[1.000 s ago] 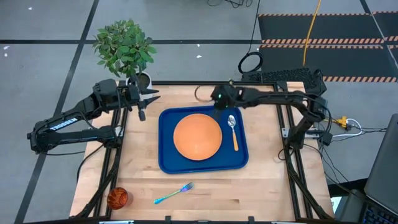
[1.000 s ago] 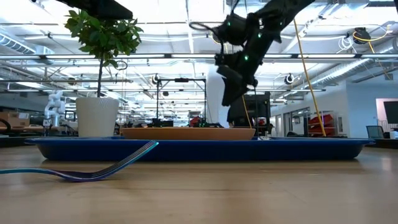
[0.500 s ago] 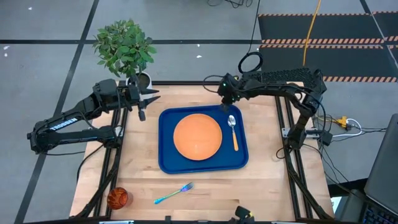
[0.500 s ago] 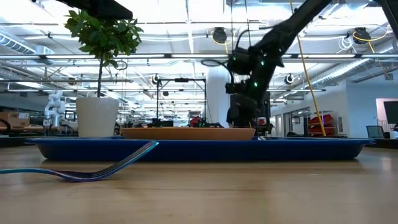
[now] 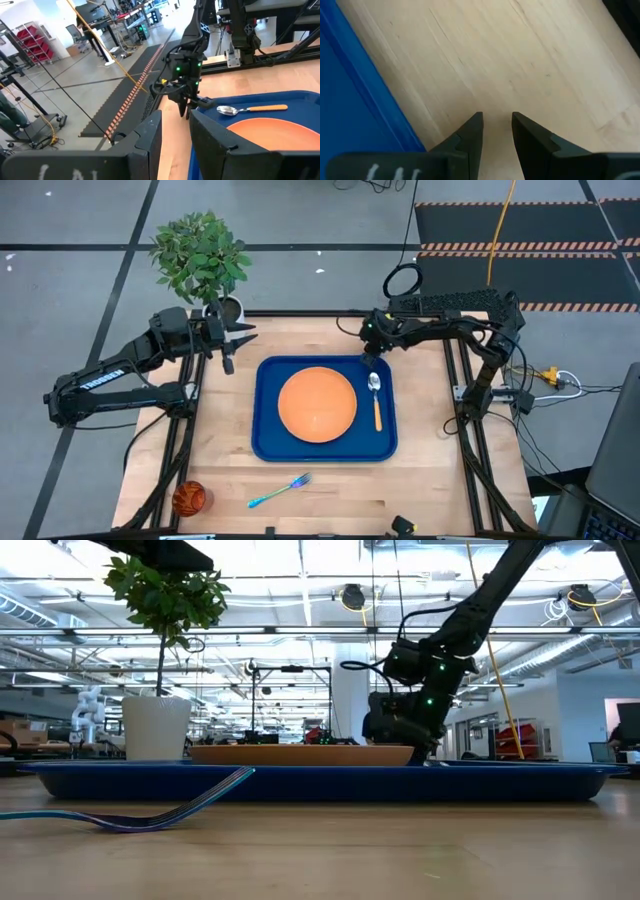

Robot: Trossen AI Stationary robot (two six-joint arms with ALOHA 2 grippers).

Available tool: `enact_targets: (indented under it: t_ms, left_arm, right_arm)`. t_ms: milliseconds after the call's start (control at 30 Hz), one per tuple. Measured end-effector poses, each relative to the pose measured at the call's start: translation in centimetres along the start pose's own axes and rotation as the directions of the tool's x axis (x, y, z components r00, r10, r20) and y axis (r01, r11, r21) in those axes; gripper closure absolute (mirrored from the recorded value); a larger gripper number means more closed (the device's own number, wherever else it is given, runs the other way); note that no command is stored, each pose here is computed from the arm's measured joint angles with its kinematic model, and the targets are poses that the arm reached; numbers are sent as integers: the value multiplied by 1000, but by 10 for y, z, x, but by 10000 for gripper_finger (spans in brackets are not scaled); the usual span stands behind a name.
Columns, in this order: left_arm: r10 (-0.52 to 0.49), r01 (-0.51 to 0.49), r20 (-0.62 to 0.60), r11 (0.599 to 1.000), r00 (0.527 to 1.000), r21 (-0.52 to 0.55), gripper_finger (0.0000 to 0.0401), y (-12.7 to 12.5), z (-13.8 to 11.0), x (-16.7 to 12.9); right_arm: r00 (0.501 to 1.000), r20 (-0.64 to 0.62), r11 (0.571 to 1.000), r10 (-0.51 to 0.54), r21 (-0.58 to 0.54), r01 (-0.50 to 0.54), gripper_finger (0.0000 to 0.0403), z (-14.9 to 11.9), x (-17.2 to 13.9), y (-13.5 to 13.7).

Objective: Pick and place plate/cup/fork/spoon on tray
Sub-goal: Adjust the serving tray, then put the cup on the serving tray to the top left of the plate

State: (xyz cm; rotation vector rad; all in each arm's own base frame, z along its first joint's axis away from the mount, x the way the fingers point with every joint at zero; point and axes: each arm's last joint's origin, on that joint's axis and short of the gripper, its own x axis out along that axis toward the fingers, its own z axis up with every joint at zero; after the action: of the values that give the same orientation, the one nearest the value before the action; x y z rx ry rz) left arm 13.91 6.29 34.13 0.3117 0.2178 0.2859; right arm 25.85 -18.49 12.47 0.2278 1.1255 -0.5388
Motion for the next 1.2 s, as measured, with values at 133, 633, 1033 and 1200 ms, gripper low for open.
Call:
enact_targets:
  t_ms: [133, 633, 1033, 1200]
  left_arm:
    - [0, 0, 0, 1000, 1000, 0, 297, 0, 0, 0]
    - [2, -2, -1, 1000, 1000, 10, 297, 0, 0, 0]
    - [-45, 24, -125, 986, 991, -166, 297, -1, -15, 31]
    - [-102, 21, -249, 951, 963, -309, 297, -6, -29, 49]
  right_arm:
    - [1000, 2, 1000, -2, 5, 2, 303, 0, -1, 0]
    - [899, 300, 931, -317, 277, 236, 303, 17, -107, -14]
    - [538, 819, 975, -201, 222, 26, 303, -33, -158, 2]
    - [405, 897, 985, -174, 158, 74, 303, -48, -161, 3]
